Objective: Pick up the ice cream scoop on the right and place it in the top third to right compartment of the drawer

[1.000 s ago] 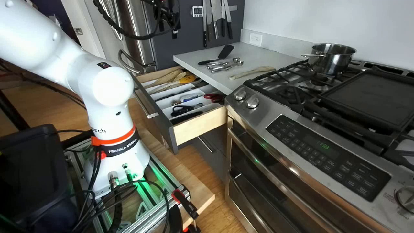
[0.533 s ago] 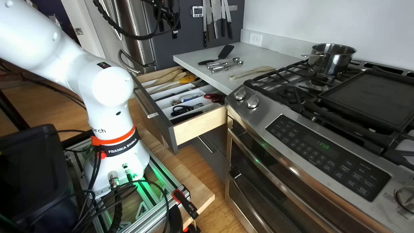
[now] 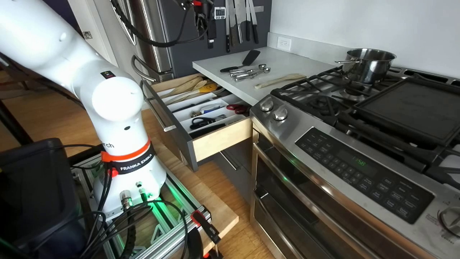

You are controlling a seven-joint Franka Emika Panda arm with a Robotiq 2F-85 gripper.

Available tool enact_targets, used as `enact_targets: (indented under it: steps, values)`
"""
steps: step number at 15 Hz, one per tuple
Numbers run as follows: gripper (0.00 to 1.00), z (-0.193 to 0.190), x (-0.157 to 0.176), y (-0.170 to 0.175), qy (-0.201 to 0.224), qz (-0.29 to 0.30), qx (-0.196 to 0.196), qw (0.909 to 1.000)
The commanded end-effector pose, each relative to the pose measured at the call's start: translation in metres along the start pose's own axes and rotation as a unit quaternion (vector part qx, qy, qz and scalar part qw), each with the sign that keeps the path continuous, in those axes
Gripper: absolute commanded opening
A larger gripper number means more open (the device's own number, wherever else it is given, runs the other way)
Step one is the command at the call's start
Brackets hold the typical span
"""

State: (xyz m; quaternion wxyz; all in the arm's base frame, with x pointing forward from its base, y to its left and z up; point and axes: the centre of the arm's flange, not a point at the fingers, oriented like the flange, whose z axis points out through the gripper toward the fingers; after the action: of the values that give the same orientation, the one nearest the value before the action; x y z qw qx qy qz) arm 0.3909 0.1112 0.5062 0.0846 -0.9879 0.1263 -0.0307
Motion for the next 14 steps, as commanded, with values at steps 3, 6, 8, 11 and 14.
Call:
enact_targets:
  steps: [3,6,8,11,14]
  values:
    - [1.0,0.021,0.071,0.011,-0.024,0.111,-0.041,0.9927]
    - [1.0,0.031,0.094,0.0,-0.012,0.146,-0.083,0.9857]
    - [1.0,0.029,0.081,0.011,-0.006,0.131,-0.069,0.9889]
    - [1.0,0.033,0.086,0.008,-0.008,0.132,-0.072,0.9886]
    - [1.0,0.03,0.086,0.009,-0.005,0.133,-0.07,0.9886]
